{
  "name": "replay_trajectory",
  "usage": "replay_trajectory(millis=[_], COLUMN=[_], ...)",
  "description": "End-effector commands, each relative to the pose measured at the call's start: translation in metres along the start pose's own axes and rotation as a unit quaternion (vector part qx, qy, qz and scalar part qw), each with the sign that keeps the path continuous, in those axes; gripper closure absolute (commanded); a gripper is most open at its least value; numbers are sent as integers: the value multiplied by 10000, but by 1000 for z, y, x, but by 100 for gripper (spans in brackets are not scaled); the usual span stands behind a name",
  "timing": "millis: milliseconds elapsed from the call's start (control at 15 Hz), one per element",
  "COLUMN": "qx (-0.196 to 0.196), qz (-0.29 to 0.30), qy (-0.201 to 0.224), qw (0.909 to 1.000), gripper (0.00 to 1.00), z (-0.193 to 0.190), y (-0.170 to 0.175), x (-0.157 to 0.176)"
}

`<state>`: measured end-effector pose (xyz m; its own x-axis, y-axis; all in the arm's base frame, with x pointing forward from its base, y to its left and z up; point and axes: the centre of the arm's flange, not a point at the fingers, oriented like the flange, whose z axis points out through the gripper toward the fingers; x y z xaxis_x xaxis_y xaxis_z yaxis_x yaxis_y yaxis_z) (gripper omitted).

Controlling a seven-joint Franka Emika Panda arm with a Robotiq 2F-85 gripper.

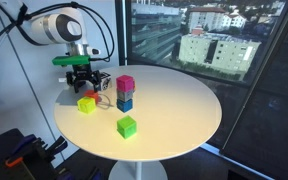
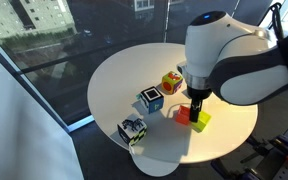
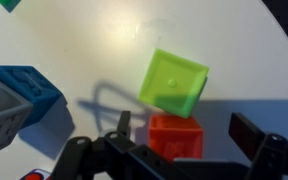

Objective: Pick up the light green block from the green block top and put it on the orange block top, remove the mulberry pink block from the stack and put it on top of the green block top

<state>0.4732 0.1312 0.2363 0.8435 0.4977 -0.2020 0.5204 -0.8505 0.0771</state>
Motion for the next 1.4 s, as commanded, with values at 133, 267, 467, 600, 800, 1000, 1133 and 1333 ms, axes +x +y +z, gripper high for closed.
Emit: replay_trajectory(millis=[133,267,467,600,800,1000,1133,1333], qx=[187,183,171,190,141,149,144,117], qz=[275,322,364,401,489,547,580,620], qy=[160,220,384,498,681,797,849,891], qw=[9993,9991,9985,9978,9964,9952,9946,9940], gripper=[0,0,0,0,0,0,0,35], z=[7,11,19,23,28,33,36,38], y=[-4,-4,-2,1,5,10,12,14], x=[-24,-31,-41,-46,-53,-55,-56,-56])
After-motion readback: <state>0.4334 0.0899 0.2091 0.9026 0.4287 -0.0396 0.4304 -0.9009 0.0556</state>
